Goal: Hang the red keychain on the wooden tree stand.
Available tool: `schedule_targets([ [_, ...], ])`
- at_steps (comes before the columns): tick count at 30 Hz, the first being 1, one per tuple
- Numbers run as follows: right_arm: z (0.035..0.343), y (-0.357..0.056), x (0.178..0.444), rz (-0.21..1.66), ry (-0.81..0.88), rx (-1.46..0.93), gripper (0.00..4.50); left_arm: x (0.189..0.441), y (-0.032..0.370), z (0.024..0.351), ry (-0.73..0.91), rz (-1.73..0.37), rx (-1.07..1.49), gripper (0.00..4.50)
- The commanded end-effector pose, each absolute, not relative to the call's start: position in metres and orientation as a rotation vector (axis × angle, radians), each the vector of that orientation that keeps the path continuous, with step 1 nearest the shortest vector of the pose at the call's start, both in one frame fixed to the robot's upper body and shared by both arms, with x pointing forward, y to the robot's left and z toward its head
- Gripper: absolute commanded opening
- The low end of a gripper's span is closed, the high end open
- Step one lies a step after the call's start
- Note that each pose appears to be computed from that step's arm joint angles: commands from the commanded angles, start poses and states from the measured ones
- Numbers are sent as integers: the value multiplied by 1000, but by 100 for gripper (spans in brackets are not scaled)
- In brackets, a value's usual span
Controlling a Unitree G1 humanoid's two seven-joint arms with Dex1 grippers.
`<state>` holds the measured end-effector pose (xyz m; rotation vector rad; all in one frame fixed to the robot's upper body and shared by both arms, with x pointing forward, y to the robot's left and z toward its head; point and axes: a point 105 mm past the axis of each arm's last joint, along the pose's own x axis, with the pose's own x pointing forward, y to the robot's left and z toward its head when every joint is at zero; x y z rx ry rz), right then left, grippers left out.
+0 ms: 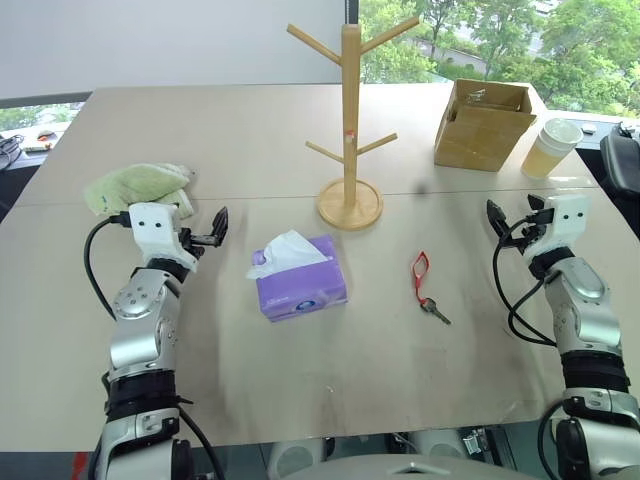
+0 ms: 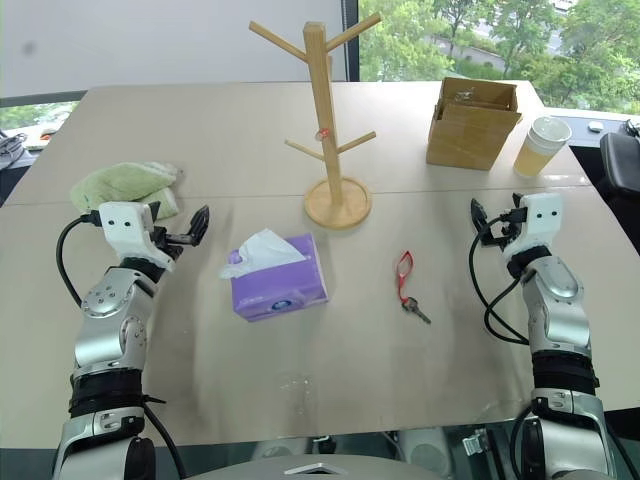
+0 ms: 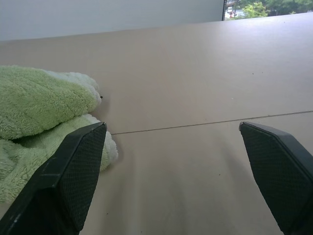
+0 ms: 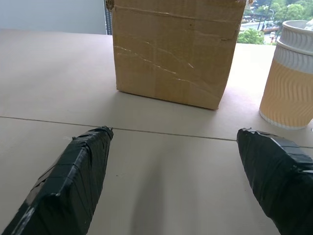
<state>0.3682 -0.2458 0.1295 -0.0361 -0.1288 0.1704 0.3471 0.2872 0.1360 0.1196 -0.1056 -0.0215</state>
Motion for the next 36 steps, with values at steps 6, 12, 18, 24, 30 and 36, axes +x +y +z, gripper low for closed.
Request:
schedule_targets([
  [6, 144, -252, 366, 160, -177, -45, 437, 346, 282, 154, -163, -32, 141, 450],
  [12, 143, -253, 365, 158, -176, -46, 437, 346, 282, 154, -161, -34, 144, 450],
  [18, 143, -253, 364, 156, -174, -43, 437, 346, 282, 154, -160, -34, 144, 450],
  [24, 142, -252, 363, 166, -173, -23, 437, 345, 281, 153, -156, -42, 140, 450],
  [30, 152, -206, 323, 619, -154, -95, 437, 346, 267, 152, -149, -153, 102, 450],
  [36, 136, -179, 227, 1203, 55, -283, 437, 350, 252, 159, -148, -300, 98, 450],
])
